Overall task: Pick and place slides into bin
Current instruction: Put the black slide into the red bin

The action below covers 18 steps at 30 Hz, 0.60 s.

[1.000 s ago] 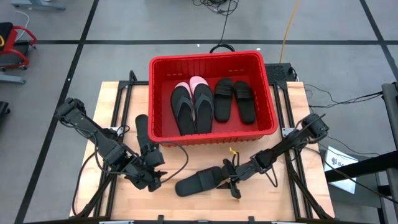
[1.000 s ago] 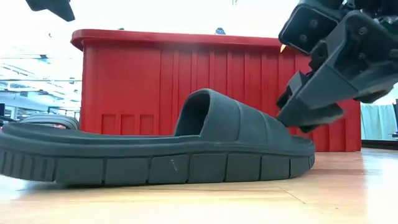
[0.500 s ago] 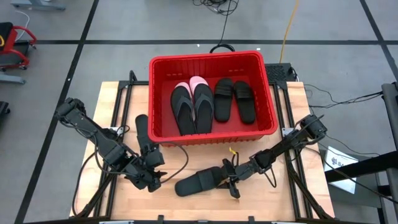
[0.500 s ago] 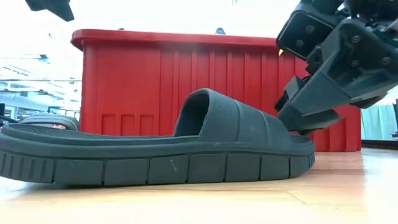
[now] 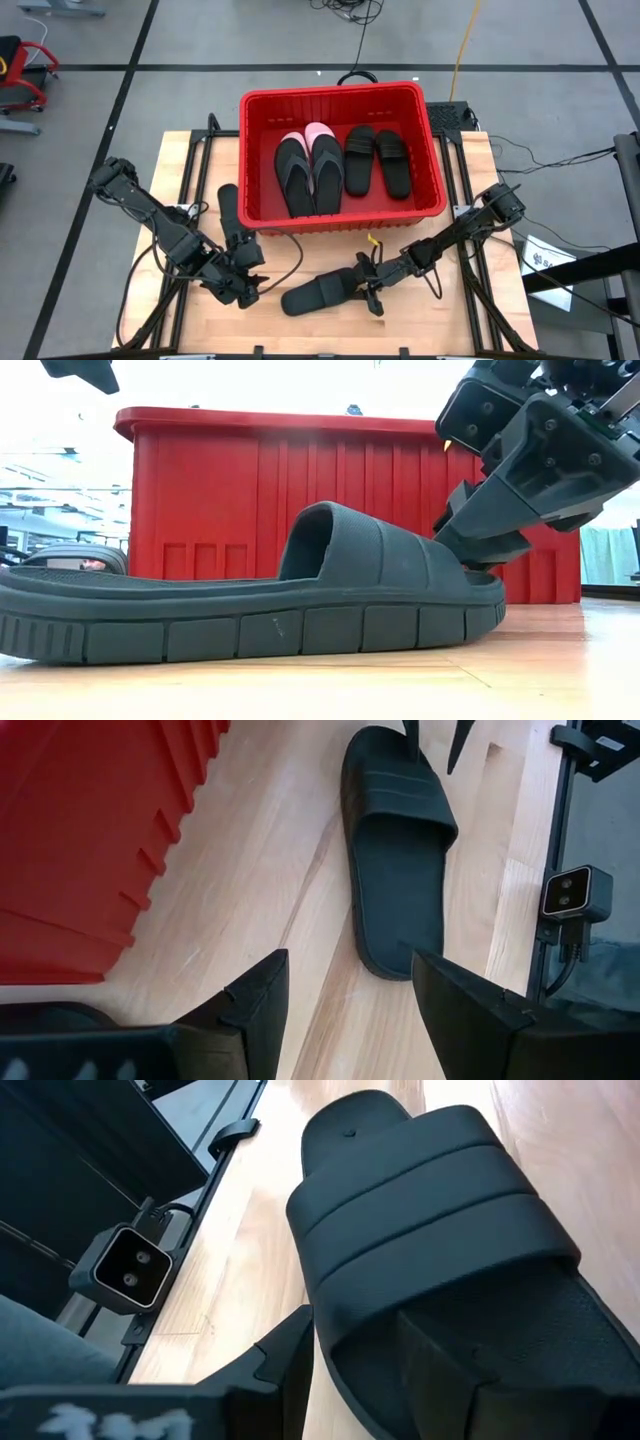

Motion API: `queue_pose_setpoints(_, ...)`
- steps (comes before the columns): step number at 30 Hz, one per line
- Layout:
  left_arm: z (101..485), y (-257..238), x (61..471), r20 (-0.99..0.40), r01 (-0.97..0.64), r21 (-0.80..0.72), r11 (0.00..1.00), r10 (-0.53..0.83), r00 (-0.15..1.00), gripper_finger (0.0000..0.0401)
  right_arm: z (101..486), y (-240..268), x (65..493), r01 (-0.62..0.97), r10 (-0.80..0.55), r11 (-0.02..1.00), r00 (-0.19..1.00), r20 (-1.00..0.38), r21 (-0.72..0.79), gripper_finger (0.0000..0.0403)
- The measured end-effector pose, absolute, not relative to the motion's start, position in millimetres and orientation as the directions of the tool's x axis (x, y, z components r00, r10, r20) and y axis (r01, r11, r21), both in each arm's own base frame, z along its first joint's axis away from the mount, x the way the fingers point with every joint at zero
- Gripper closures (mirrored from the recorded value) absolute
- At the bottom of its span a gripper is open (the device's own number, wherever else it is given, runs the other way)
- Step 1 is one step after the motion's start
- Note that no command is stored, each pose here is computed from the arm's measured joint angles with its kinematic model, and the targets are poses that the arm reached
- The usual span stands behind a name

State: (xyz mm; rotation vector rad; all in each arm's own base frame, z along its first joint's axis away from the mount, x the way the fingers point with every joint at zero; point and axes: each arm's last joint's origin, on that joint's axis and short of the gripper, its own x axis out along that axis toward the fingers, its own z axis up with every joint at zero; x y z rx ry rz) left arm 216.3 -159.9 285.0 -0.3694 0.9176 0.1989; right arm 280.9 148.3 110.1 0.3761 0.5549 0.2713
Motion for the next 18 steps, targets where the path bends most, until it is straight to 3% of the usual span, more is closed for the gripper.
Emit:
queue_pose_setpoints(15,286,-160,219,-0.790,-0.318,-0.245,0.916,0.001,0.613,0.0196,90,152,288,-0.183,0.391,0.861,0.834,-0.389,0.474,0.0276)
queue_pose_setpoints(18,286,-160,219,-0.790,-0.318,-0.246,0.916,0.001,0.613,0.0196,90,152,288,-0.180,0.389,0.862,0.835,-0.389,0.475,0.0292)
